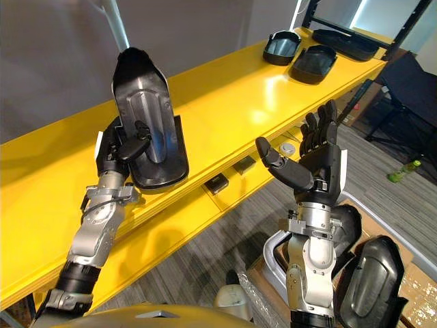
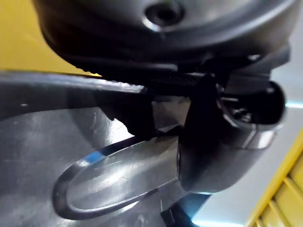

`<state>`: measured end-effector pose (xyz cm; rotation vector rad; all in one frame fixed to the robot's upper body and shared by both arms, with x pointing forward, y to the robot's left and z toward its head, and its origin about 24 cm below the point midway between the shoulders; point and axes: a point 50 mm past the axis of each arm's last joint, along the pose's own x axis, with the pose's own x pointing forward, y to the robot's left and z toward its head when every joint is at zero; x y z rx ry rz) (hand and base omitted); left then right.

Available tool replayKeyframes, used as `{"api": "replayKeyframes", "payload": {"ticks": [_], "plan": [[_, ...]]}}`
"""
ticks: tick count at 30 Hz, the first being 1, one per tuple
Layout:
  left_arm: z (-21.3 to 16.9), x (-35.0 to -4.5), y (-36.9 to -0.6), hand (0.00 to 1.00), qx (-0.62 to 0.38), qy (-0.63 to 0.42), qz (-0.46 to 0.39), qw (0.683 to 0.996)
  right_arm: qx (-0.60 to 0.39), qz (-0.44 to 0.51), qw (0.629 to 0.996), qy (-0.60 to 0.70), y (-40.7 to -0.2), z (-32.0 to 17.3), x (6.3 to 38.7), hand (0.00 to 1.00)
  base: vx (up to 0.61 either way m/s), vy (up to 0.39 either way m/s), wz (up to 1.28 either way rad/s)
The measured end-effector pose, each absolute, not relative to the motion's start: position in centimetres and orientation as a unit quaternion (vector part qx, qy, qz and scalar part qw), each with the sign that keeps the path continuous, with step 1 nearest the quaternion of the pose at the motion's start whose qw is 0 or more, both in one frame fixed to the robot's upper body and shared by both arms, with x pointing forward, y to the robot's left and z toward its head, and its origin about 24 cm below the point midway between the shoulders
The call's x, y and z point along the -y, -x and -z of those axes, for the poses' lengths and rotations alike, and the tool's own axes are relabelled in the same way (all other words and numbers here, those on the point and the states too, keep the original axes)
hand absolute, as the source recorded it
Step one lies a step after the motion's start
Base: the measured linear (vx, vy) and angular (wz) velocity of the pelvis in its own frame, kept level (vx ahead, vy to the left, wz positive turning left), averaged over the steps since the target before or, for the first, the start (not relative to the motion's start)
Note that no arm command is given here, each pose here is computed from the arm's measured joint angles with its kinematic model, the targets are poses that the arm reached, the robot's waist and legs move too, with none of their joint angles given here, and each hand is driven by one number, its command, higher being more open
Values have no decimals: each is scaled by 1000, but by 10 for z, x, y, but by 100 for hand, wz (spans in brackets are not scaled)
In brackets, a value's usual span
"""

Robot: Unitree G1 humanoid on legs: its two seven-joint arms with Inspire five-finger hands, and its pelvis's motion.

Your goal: Walk over and take three plastic housings, then place them on the shelf

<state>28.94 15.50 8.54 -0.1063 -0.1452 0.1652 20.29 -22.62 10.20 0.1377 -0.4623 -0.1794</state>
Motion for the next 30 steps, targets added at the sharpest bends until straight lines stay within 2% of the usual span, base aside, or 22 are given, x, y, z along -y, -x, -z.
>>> {"api": "replayKeyframes", "payload": {"ticks": [10, 17, 18, 30], "plan": [[-91, -175, -336, 0, 22, 78, -227, 971, 209, 36, 975, -66, -208, -99, 214, 100, -41, 1, -10], [-114, -167, -360, 0, 15, 91, -235, 968, 187, -4, 979, -82, -217, -97, 196, 100, -11, 5, 0], [-118, -168, -363, 100, 16, 95, -234, 967, 190, -12, 978, -84, -219, -99, 193, 100, -42, 14, -2], [-127, -172, -372, 100, -3, 83, -233, 969, 193, -24, 975, -108, -218, -103, 186, 100, -37, 10, -4]]}}
